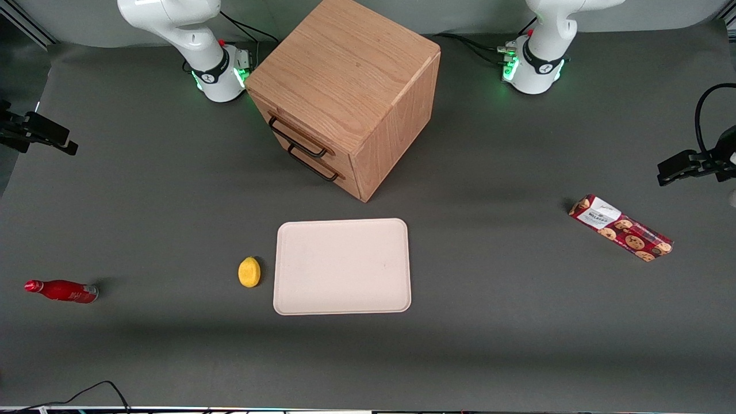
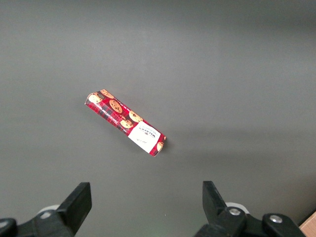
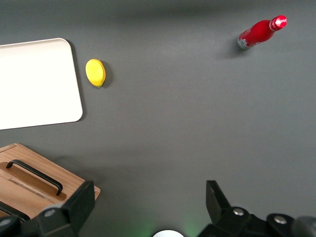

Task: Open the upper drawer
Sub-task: 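Move the right gripper from rest toward the wooden cabinet's drawer handles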

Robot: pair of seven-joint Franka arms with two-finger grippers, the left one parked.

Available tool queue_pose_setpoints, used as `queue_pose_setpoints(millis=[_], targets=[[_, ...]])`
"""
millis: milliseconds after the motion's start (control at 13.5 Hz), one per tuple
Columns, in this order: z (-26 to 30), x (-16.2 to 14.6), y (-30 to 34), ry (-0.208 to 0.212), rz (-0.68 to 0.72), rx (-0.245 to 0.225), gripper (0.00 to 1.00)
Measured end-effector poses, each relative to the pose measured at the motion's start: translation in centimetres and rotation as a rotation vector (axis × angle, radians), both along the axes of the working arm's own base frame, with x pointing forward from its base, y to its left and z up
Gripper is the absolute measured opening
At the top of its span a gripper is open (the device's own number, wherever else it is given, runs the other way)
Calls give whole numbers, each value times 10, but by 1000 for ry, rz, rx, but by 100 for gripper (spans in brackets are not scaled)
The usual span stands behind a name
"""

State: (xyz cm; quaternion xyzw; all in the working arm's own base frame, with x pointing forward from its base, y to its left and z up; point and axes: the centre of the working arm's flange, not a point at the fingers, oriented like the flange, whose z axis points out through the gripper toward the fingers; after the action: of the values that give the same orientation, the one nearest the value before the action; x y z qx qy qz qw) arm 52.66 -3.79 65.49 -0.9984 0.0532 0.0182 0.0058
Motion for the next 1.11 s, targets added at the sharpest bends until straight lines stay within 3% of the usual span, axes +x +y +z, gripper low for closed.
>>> queue_pose_setpoints(millis=[664, 1107], targets=[[-10, 6, 12, 18, 22, -4, 100], [-45, 31, 124, 13, 260, -10, 100]])
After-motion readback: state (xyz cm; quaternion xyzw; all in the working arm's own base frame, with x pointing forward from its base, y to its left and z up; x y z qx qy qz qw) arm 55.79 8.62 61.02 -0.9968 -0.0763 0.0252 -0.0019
